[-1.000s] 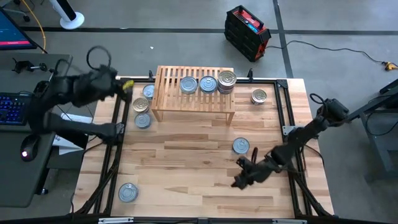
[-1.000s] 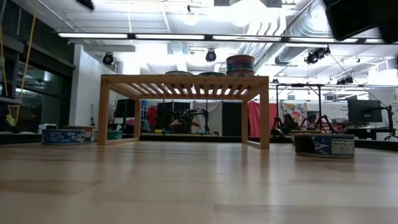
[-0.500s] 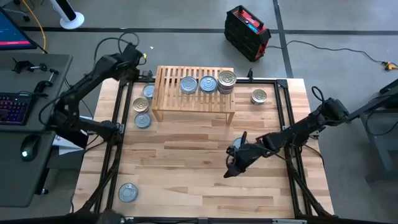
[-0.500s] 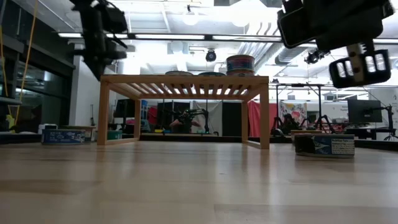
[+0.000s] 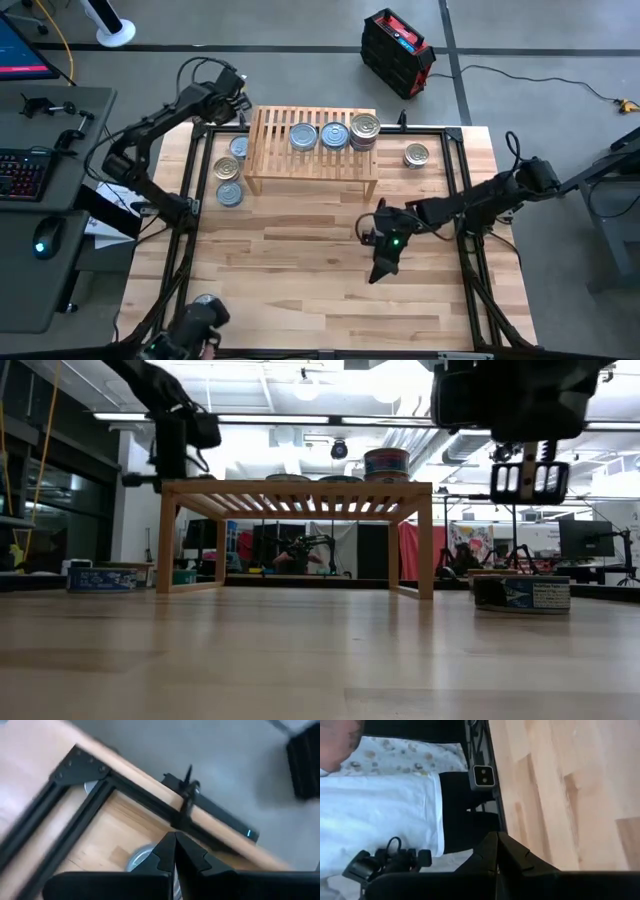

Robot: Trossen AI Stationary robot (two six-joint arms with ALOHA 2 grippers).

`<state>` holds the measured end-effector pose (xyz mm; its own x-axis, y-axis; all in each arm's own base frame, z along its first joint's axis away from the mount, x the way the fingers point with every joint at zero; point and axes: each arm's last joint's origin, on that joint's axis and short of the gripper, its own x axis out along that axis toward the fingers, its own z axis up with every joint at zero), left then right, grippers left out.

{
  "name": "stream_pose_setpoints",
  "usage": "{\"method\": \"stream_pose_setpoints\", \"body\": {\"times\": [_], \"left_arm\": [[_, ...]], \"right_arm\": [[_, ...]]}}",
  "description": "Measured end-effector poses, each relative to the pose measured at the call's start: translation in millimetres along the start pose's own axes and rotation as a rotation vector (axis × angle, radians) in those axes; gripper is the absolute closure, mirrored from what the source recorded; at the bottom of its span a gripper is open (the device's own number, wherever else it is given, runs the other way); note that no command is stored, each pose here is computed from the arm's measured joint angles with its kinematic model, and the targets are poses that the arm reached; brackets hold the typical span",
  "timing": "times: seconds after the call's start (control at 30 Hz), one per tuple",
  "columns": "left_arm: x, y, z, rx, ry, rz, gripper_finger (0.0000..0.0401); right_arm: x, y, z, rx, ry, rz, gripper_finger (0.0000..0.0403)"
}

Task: Stack canned seafood by type on shelf
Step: Stack the green and blue tuna can on top of the other green and blue tuna can on the shelf

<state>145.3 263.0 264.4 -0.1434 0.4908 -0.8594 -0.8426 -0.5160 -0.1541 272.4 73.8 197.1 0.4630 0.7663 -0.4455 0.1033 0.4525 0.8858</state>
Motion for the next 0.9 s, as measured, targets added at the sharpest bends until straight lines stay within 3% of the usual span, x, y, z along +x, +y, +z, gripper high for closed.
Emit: {"method": "stream_pose_setpoints", "body": {"times": [0.27, 0.5, 0.73, 0.9], "left_arm": [[44.4, -4.1, 1.3, -0.295, 0.106, 0.082, 0.0401], [56.5, -5.6, -4.1, -0.535, 0.188, 0.124, 0.0401], [63.8, 2.1, -19.2, -0.613, 0.210, 0.190, 0.0401], [81.2, 8.1, -45.4, -0.689, 0.315, 0.162, 0.0401]], "right_arm": [[-13.7, -10.4, 10.9, 0.026, -0.014, 0.000, 0.0402], [-23.6, -16.1, 20.5, 0.089, -0.074, -0.006, 0.0402], [-27.6, -19.1, 25.0, 0.128, -0.137, -0.034, 0.0402], [-28.2, -19.3, 26.0, 0.125, -0.154, -0.041, 0.0402]]}}
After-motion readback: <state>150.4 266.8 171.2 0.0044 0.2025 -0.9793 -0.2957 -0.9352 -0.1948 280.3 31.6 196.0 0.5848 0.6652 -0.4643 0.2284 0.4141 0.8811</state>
